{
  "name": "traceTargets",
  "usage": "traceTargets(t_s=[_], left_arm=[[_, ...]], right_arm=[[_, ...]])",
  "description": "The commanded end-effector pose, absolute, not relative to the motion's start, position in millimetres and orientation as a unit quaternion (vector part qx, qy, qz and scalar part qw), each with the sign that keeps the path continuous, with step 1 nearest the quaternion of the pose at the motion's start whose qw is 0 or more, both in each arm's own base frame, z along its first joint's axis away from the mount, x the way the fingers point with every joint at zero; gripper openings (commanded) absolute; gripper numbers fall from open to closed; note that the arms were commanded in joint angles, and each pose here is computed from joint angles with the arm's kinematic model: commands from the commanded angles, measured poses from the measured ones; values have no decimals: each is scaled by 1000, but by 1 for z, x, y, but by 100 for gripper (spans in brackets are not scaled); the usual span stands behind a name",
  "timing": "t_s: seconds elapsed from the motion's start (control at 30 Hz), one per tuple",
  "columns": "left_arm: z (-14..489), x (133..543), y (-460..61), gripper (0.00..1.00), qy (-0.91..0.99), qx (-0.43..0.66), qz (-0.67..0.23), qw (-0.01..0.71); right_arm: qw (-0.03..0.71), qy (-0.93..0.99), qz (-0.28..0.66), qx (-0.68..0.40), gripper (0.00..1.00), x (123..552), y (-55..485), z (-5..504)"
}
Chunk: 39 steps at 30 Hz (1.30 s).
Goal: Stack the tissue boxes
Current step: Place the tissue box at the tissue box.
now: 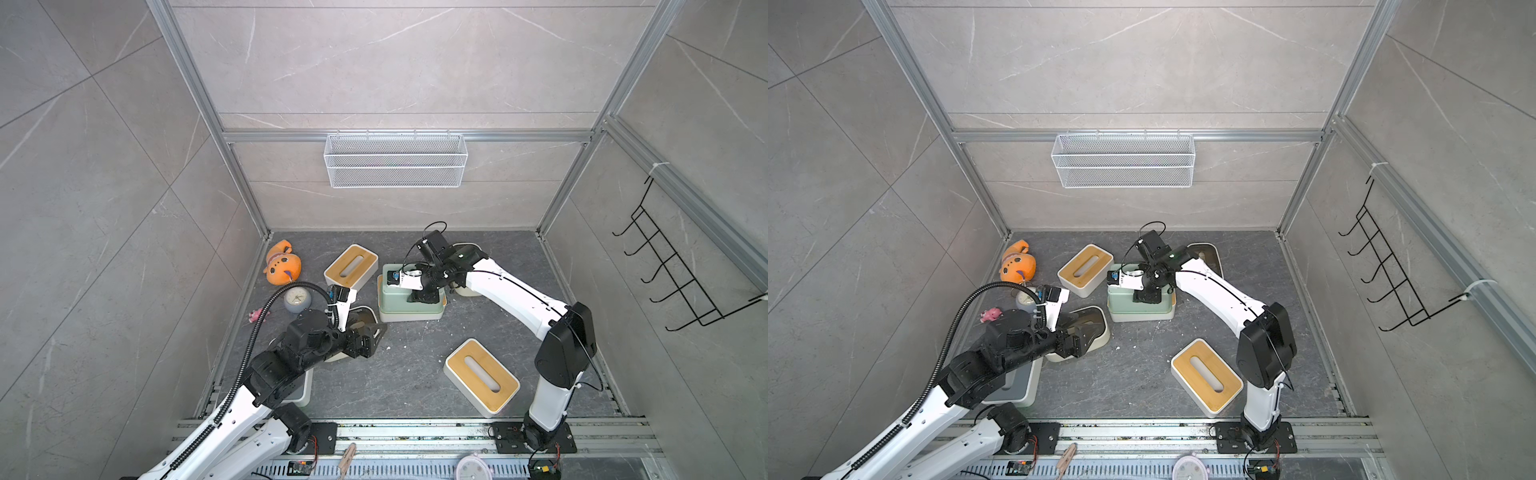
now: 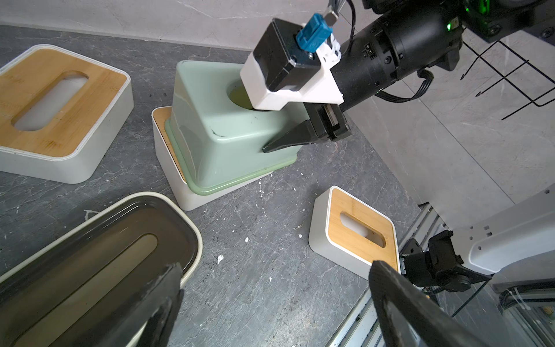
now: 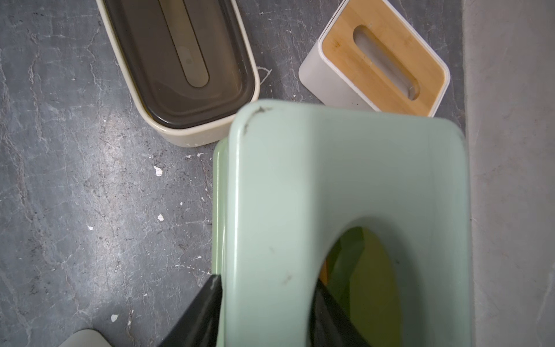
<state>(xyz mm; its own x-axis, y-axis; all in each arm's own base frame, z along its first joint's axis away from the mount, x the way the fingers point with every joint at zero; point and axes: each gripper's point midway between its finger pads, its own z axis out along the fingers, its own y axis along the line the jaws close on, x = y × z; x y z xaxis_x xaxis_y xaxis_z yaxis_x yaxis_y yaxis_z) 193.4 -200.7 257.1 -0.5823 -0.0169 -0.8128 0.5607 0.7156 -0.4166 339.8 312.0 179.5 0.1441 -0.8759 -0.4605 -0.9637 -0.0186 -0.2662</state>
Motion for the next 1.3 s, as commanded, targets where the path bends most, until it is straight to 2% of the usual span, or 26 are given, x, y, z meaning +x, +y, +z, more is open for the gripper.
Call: traceTargets(t_s=[0.0, 0.53, 0.97, 1.03, 1.27], left_arm=[[266, 193, -203, 100, 811, 173, -346, 439], [264, 194, -203, 100, 813, 173, -343, 438], [259, 199, -199, 100, 822, 173, -320, 438], [259, 198, -200, 100, 822, 178, -319, 436], [252, 205, -196, 100, 834, 169, -297, 434]], right_arm=[[281, 647, 76, -705, 49, 352, 315, 188], [299, 651, 68, -695, 48, 370, 311, 196], [398, 632, 87, -659, 51, 341, 307, 247], [410, 633, 80, -652, 99, 338, 304, 253], [477, 642, 81, -595, 100, 330, 292, 274]])
